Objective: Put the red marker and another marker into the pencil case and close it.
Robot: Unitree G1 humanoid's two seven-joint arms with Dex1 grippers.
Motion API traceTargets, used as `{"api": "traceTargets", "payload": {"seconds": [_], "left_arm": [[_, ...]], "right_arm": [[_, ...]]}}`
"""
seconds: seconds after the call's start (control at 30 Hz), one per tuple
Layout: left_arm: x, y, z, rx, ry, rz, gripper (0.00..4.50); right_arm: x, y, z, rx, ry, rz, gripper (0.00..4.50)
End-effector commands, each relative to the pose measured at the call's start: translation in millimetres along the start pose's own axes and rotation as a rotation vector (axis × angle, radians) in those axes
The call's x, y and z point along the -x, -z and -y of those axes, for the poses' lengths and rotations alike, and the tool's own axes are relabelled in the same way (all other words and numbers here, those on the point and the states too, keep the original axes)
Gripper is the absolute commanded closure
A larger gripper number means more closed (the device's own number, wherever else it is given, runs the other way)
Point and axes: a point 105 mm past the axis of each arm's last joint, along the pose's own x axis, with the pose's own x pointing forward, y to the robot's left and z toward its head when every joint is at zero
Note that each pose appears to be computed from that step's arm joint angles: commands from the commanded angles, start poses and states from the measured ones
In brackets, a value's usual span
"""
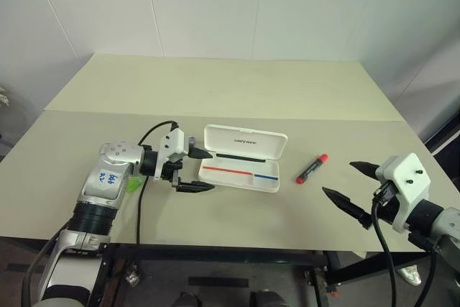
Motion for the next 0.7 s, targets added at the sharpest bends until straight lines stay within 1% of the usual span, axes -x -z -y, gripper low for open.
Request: {"api": "traceTargets", "payload": {"seconds": [0.03,0.13,0.27,0.37,0.43,0.5,0.6,0.7], "left_arm": [[10,-22,-13,-0.057,-0.139,0.090,0.03],[18,-32,-19,-0.061,-0.222,0.168,0.03],[32,-52,1,-0.018,-0.141,0.397,0.03],[42,-41,5,-0.003,-0.129,0.388,0.03],[48,-37,6,0.006,-0.118,0.392,0.03],[51,-29,9,0.023,-0.095,0.367,0.03],[58,-20,8,0.023,-0.072,0.332,0.03],[61,-18,8,0.018,-0.035,0.339,0.03]], "right_arm": [[-2,-3,-1,0.048,-0.037,0.009,0.00],[-5,2,6,0.042,-0.017,0.012,0.00],[-13,10,21,0.002,0.068,0.012,0.00],[-20,16,32,-0.010,0.154,0.004,0.00],[-23,17,35,-0.011,0.190,0.010,0.00],[-26,19,38,-0.021,0.229,0.010,0.00],[-31,24,47,-0.064,0.353,0.007,0.00],[-33,24,55,-0.113,0.465,0.016,0.00]]}}
